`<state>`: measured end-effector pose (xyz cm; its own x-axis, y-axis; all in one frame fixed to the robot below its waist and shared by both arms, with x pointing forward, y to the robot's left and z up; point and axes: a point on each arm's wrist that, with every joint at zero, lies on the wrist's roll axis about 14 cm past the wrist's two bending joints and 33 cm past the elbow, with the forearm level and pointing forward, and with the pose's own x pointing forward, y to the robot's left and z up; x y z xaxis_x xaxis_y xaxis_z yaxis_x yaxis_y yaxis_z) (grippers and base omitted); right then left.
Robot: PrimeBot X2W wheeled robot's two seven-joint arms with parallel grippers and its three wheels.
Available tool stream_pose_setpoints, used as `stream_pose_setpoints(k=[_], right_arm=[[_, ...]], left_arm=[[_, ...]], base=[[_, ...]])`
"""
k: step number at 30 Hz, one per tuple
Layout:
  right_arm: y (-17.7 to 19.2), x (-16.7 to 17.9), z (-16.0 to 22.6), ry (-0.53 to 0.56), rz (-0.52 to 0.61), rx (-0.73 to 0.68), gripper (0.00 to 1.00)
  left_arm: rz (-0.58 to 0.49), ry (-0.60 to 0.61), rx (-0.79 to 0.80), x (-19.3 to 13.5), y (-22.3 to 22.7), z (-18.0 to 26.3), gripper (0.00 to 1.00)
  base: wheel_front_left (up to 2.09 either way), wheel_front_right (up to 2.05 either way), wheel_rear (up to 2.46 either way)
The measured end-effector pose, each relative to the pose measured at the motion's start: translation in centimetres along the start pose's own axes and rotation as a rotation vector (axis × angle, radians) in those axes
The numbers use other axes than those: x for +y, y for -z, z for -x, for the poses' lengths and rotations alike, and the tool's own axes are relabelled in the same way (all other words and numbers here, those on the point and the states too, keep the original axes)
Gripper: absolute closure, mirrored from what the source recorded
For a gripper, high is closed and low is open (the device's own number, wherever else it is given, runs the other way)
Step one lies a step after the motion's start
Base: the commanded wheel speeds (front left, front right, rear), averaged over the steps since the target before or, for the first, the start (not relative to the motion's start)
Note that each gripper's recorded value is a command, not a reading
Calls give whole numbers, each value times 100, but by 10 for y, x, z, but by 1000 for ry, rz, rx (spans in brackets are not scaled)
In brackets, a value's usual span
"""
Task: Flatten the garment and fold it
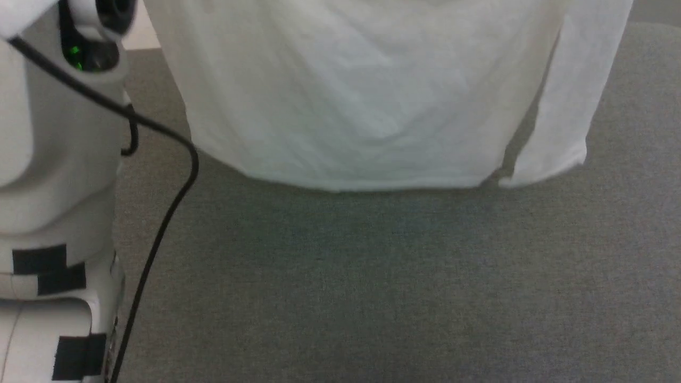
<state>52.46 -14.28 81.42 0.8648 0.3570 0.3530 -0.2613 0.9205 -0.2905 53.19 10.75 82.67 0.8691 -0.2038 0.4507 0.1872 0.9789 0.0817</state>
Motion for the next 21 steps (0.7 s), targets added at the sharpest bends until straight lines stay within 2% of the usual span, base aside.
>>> stream_pose_setpoints(k=[8,15,21], right_arm=[[37,-30,-73,63,77,-1,100],[123,-27,-111,58,120,74,100],[202,-8,-120,5,131,148,100]], left_arm=[[-73,-120,-119,25,21,-70,100],[-106,-183,-125,38,97,-94,100],[-129,-180,-112,38,161,-94,100]], base=[[0,0,0],[0,0,0],[0,0,0]])
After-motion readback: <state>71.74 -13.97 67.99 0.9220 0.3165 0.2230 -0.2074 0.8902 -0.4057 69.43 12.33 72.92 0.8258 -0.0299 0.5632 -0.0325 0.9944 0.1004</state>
